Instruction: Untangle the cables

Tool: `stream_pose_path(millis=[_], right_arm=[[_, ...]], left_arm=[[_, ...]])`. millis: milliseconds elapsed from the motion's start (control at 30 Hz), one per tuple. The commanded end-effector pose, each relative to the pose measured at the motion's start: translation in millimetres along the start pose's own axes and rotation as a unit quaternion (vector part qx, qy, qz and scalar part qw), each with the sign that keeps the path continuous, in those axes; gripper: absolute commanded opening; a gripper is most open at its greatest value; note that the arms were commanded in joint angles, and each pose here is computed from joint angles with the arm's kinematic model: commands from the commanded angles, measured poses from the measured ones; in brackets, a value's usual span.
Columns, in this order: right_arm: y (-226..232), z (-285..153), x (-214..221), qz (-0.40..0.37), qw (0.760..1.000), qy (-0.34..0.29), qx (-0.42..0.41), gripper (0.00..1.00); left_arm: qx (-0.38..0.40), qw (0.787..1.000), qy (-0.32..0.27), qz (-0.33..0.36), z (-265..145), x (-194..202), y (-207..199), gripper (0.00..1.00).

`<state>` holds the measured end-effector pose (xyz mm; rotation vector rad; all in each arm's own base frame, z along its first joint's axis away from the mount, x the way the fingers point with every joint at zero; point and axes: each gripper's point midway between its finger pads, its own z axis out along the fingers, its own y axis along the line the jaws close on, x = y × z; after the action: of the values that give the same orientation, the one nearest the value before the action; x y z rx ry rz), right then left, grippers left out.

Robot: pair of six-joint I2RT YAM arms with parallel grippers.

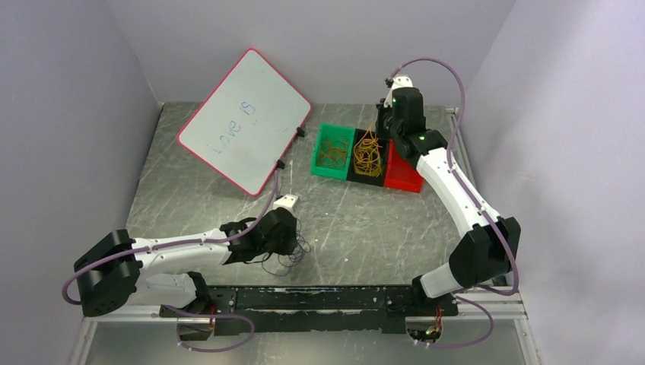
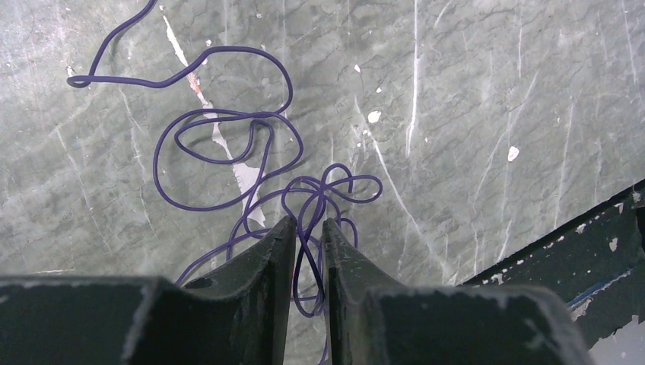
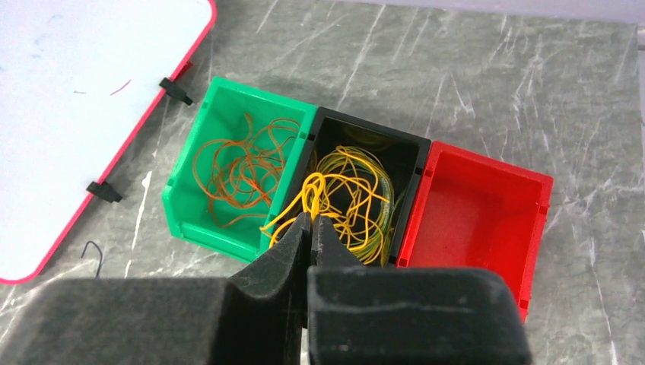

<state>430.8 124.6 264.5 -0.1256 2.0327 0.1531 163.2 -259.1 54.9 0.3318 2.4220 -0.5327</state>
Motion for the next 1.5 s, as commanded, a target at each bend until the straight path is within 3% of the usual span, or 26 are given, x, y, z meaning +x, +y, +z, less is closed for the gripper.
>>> stream_pose_path(millis=[0,300,600,1167,1467], right_arm=[[-11.0,12.4,13.9,0.007,0.999,0.016,0.030,0.00],[-34.9,42.5,19.0,0.006,0.997,0.016,0.081,0.00],[-35.8,74.8,55.1,-0.001,0.995,0.065,0.081,0.00],[-27.0,123.9,135.3,-0.007,0.986,0.159,0.055,0.00],[-30.5,133.6,156.8,-0.019,0.981,0.183,0.062,0.01]], left_arm=[[-0.008,1.000,0.001,0.001,0.7,0.8,2.6,0.25],[-0.013,1.000,0.000,0.001,-3.1,1.3,6.0,0.26],[-0.011,1.000,-0.009,-0.002,-8.4,-3.1,5.8,0.28],[-0.009,0.999,-0.030,-0.012,-21.8,-12.9,7.7,0.41],[0.000,0.998,-0.059,-0.029,-35.1,-25.1,6.7,0.53]])
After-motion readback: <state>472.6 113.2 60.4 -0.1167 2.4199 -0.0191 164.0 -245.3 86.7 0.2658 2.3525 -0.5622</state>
